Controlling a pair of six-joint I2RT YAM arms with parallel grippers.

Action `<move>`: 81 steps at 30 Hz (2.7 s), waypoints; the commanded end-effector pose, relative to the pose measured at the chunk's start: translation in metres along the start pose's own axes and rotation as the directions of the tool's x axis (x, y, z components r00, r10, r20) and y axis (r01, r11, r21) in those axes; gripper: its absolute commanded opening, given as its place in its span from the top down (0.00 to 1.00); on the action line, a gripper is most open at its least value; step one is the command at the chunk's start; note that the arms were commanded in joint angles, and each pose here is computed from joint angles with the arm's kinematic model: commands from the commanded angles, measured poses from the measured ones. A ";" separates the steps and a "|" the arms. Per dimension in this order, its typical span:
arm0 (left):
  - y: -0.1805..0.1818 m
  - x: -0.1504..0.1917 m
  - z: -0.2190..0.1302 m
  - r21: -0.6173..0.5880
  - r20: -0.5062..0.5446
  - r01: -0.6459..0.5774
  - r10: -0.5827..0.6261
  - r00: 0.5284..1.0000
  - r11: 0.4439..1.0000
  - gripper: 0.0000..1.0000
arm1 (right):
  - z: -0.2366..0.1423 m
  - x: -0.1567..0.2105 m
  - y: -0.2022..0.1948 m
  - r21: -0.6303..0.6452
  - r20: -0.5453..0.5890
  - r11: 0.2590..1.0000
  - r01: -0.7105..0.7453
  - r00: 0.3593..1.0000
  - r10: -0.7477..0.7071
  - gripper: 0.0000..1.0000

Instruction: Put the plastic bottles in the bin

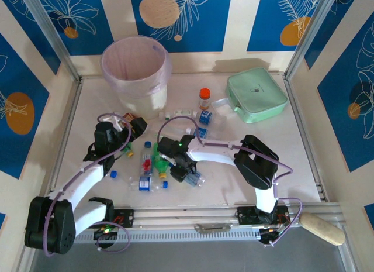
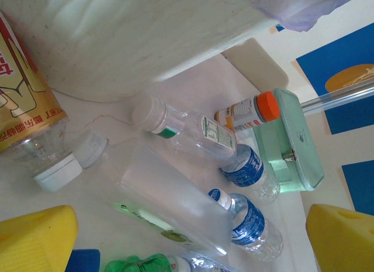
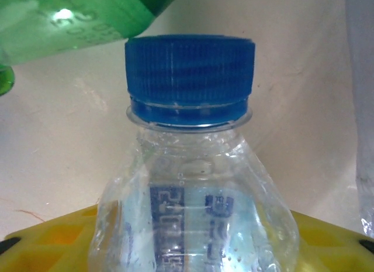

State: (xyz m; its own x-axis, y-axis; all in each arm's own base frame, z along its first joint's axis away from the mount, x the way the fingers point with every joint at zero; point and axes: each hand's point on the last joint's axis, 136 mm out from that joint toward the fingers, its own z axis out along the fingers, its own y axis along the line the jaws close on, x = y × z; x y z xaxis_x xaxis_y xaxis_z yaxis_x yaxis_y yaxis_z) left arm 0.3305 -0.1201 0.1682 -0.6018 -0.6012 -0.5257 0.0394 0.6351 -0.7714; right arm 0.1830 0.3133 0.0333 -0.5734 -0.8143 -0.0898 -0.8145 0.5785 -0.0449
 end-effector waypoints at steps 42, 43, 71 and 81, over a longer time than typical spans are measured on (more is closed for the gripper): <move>-0.183 0.147 0.039 0.500 -0.214 -0.411 0.569 0.794 0.762 0.00 | -0.173 -0.036 -0.184 -0.677 0.408 0.416 -0.608 0.161 0.899 0.51; -0.184 0.149 0.041 0.504 -0.220 -0.409 0.571 0.791 0.761 0.00 | -0.172 -0.036 -0.183 -0.681 0.402 0.411 -0.606 0.159 0.902 0.51; -0.180 0.163 0.069 0.492 -0.263 -0.358 0.528 0.808 0.793 0.41 | -0.175 -0.042 -0.161 -0.747 0.347 0.390 -0.538 0.185 0.919 0.51; -0.157 0.157 0.068 0.408 -0.267 -0.388 0.515 0.815 0.826 0.47 | -0.191 -0.033 -0.172 -0.721 0.406 0.421 -0.551 0.158 0.900 0.11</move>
State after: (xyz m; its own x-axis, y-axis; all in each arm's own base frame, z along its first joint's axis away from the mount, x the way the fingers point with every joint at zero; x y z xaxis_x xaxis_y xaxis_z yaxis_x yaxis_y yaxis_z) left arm 0.2809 -0.3566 0.1844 -0.6886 -0.0178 -0.7250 0.6113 0.5236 -0.5934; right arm 0.3292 0.2363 0.2152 -0.8060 0.4134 -0.4237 -0.0554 0.6600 0.7492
